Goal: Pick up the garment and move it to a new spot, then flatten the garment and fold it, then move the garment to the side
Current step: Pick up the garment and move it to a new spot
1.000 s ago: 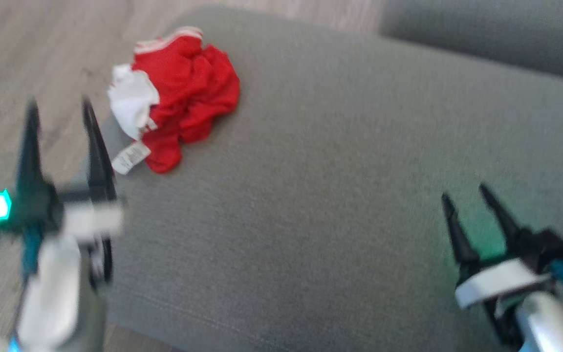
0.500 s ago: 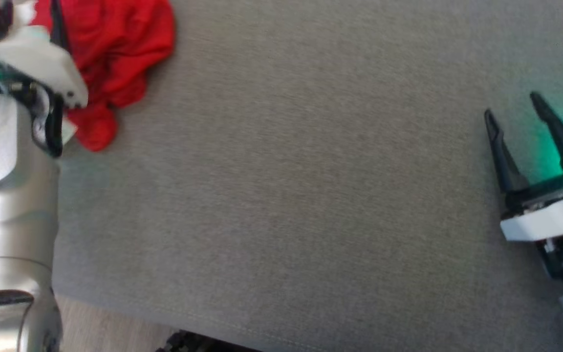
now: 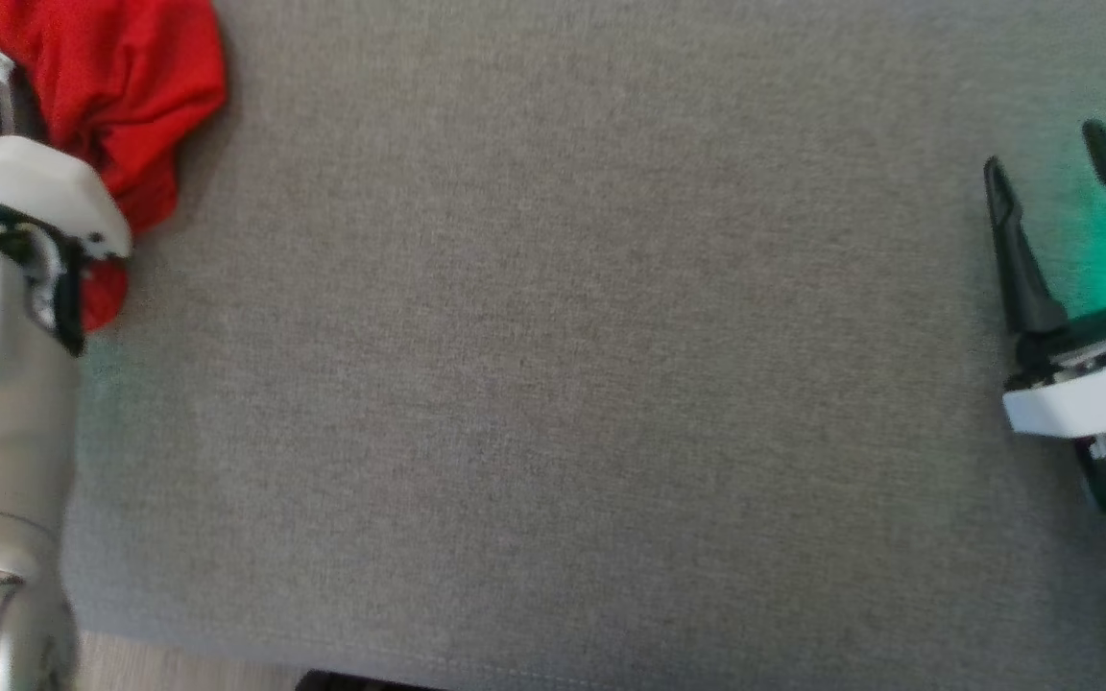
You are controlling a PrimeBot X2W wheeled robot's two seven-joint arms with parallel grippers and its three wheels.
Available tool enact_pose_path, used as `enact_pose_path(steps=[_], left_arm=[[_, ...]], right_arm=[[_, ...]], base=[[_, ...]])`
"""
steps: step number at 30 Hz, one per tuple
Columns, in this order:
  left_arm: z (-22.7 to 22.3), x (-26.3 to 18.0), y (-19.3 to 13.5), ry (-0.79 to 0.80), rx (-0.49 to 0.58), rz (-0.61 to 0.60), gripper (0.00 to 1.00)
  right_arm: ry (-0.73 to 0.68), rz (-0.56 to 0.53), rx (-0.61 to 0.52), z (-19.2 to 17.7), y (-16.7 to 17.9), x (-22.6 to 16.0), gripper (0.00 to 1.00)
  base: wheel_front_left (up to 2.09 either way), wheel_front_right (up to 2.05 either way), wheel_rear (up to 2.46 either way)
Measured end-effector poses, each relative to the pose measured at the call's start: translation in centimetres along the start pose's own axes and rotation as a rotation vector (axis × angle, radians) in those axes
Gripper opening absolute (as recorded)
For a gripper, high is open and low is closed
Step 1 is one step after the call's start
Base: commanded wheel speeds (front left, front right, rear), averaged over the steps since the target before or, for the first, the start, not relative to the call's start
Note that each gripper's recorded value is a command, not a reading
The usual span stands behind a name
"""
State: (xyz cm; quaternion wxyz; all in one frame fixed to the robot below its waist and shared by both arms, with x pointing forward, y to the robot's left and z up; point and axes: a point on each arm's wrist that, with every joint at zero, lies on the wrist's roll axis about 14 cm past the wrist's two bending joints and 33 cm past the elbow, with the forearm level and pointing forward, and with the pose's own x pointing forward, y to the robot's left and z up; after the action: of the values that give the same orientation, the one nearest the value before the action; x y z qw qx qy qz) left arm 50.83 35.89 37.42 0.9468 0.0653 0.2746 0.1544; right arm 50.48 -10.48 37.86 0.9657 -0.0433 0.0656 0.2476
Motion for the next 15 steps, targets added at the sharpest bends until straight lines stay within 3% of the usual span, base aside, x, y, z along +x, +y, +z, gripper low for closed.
enact_pose_path(steps=[7, 15], left_arm=[[13.1, -2.6, 1.1, -0.385, 0.127, -0.009, 0.0], [27.6, -10.1, -5.8, -0.793, 0.247, -0.189, 0.0]], right_arm=[[-0.011, -0.039, 0.045, 2.1, 1.5, -2.4, 1.0], [-0.096, -0.154, 0.081, 6.5, 1.3, -6.8, 1.0]], base=[[0.0, 0.0, 0.0], [0.0, 0.0, 0.0]])
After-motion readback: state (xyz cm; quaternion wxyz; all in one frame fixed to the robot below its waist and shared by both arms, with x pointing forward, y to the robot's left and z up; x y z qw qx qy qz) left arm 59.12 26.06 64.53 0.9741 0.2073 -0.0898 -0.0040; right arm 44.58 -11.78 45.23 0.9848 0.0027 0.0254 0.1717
